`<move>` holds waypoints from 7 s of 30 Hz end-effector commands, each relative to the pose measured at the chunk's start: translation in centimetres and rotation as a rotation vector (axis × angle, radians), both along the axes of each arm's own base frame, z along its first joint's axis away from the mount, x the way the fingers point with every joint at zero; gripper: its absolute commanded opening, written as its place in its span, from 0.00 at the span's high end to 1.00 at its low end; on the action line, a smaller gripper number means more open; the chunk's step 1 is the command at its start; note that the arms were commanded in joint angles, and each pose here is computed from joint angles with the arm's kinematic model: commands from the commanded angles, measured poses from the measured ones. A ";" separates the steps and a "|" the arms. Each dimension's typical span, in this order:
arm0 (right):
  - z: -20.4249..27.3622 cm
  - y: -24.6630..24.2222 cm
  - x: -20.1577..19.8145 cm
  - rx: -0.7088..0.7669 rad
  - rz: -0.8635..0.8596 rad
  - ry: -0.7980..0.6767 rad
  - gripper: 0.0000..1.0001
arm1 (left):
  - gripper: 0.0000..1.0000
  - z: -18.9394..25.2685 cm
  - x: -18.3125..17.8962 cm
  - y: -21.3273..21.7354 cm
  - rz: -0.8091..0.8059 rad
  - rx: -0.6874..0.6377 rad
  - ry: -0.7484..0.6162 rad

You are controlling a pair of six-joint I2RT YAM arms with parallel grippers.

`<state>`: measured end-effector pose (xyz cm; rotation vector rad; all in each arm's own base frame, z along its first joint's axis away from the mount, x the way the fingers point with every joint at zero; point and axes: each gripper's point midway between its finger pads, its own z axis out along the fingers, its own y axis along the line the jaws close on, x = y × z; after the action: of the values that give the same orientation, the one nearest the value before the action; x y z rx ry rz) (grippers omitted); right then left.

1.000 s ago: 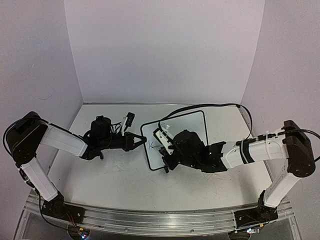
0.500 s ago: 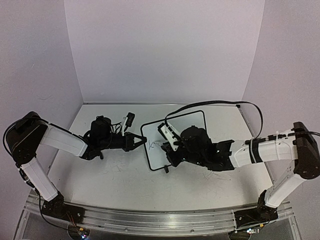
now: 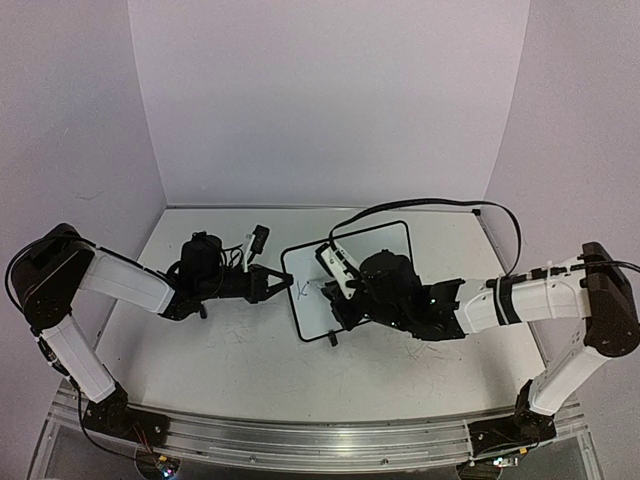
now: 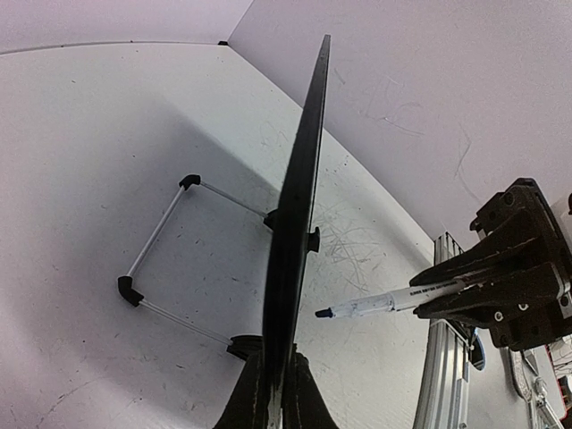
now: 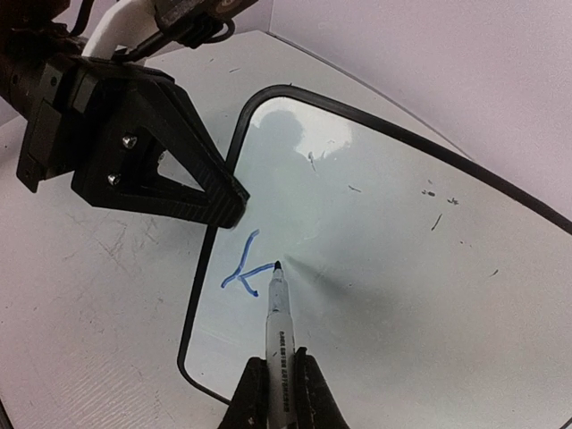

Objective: Write a sentence on the whiteboard

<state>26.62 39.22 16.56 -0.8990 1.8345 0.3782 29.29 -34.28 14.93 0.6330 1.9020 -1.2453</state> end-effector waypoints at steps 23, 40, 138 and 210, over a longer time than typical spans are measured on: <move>1.5 1.2 1.5 0.034 -0.037 -0.041 1.00 | 1.00 0.7 -0.2 0.4 0.002 0.004 -0.016; 2.2 -0.3 0.4 0.048 -0.028 -0.032 1.00 | 1.00 0.6 -0.3 0.6 0.005 0.007 -0.017; -0.2 0.7 -0.9 0.051 0.006 0.067 1.00 | 1.00 0.6 -0.4 0.8 0.013 0.013 -0.020; -3.6 0.0 -0.4 -0.067 -0.024 0.071 1.00 | 1.00 0.9 -0.5 1.0 0.018 0.011 -0.024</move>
<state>26.20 39.06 13.78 -0.9164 1.9081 0.3447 28.91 -33.78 15.05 0.6399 1.8995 -1.2239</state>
